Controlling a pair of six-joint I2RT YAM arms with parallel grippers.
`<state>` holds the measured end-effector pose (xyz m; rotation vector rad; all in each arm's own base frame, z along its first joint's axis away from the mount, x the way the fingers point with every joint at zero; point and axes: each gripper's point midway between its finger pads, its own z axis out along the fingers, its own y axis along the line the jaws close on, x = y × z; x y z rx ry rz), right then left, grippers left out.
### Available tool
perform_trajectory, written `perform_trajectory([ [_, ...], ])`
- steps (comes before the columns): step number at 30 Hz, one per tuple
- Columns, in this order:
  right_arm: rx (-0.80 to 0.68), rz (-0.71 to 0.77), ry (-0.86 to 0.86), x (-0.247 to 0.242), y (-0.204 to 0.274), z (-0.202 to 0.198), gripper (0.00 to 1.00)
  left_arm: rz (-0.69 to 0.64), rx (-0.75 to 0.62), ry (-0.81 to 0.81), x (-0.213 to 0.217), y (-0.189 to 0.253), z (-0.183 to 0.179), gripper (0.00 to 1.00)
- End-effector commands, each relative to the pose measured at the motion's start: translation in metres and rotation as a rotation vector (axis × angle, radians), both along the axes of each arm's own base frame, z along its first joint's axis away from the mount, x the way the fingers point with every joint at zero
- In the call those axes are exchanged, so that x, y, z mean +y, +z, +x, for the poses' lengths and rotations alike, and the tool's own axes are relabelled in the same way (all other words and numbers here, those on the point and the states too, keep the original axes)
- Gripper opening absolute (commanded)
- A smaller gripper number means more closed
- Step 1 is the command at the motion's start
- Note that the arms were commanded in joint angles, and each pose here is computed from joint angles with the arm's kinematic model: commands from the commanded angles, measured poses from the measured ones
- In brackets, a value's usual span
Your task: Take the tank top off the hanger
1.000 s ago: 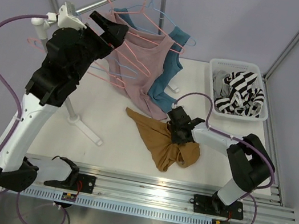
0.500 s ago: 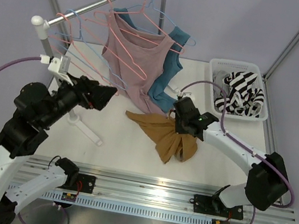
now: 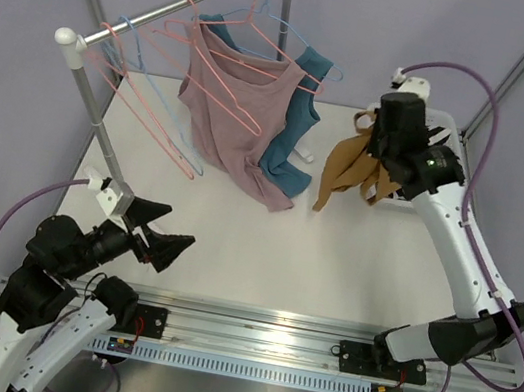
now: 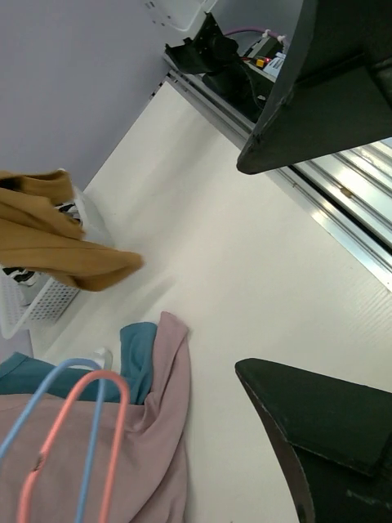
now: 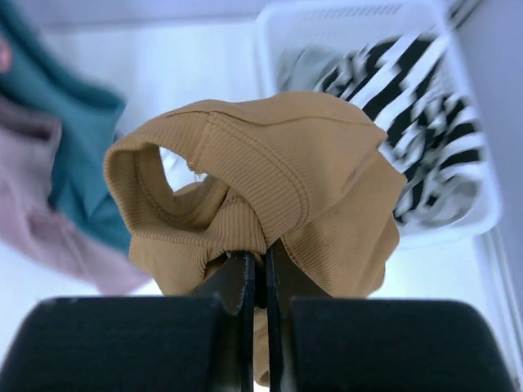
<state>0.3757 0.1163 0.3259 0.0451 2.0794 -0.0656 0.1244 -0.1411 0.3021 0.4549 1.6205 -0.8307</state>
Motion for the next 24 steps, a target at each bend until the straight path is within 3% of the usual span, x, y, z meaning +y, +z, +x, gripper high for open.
perform_trajectory([
  [1, -0.122, -0.057, -0.103, -0.040, 0.059, 0.016, 0.00, -0.037, -0.111, -0.033, 0.000, 0.015, -0.010, 0.99],
  [7, -0.195, -0.121, -0.270, -0.101, 0.098, 0.051, 0.00, -0.043, -0.106, 0.082, 0.015, 0.014, 0.001, 0.99],
  [13, -0.223, -0.160, -0.321, -0.136, 0.099, 0.091, 0.00, -0.055, -0.105, 0.148, 0.025, 0.014, 0.005, 0.99],
  [18, -0.137, -0.176, -0.290, -0.148, 0.055, 0.136, 0.00, -0.059, -0.105, 0.154, 0.026, 0.013, 0.004, 0.99],
  [24, 0.050, 0.009, -0.190, -0.135, -0.055, 0.169, 0.00, -0.057, -0.099, 0.156, 0.026, 0.012, 0.005, 0.99],
])
